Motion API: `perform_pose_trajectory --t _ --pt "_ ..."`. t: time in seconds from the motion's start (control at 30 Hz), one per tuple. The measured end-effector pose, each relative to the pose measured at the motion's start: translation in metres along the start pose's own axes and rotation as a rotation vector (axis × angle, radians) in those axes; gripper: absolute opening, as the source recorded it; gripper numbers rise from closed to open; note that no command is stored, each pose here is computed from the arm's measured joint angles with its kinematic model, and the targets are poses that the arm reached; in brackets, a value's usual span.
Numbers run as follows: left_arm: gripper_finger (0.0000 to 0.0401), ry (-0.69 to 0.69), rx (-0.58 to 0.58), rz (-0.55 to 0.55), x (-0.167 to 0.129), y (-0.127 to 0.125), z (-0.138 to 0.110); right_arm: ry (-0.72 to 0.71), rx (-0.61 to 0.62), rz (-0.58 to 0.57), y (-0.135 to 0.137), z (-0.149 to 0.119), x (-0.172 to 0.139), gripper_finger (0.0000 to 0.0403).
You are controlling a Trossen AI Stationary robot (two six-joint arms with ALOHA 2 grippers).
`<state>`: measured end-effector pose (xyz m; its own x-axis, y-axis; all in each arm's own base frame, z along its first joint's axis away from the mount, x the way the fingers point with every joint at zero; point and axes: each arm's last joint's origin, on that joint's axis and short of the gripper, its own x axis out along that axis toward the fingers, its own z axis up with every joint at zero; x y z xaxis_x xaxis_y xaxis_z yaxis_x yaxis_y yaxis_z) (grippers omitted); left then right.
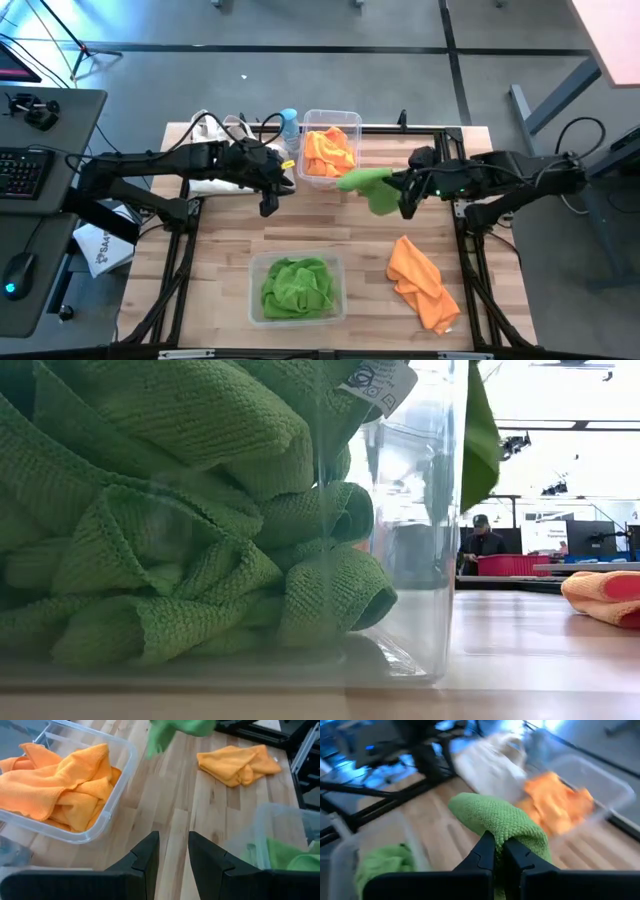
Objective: Sort microfiber towel by color & place in baskets
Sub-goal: Put the green microfiber cloth into the bottom transparent bin
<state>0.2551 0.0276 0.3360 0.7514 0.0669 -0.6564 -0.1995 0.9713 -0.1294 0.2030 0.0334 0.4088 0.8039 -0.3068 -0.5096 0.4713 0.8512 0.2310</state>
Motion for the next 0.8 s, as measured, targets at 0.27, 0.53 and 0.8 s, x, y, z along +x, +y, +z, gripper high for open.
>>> perform_pose_trajectory --t 0.27,0.53,0.8 --pt "0.0092 -0.012 -0.007 0.000 -0.004 0.000 0.000 -0.038 -0.238 0.196 0.054 0.026 0.004 0.0001" --pt "0.0092 0.010 -0.144 -0.006 -0.004 0.000 -0.002 -0.080 -0.346 0.331 0.115 0.050 0.006 0.0000" --pt "0.0092 0.085 -0.044 -0.012 -0.014 0.000 -0.011 -0.130 -0.336 0.339 0.176 0.050 0.019 0.0000"
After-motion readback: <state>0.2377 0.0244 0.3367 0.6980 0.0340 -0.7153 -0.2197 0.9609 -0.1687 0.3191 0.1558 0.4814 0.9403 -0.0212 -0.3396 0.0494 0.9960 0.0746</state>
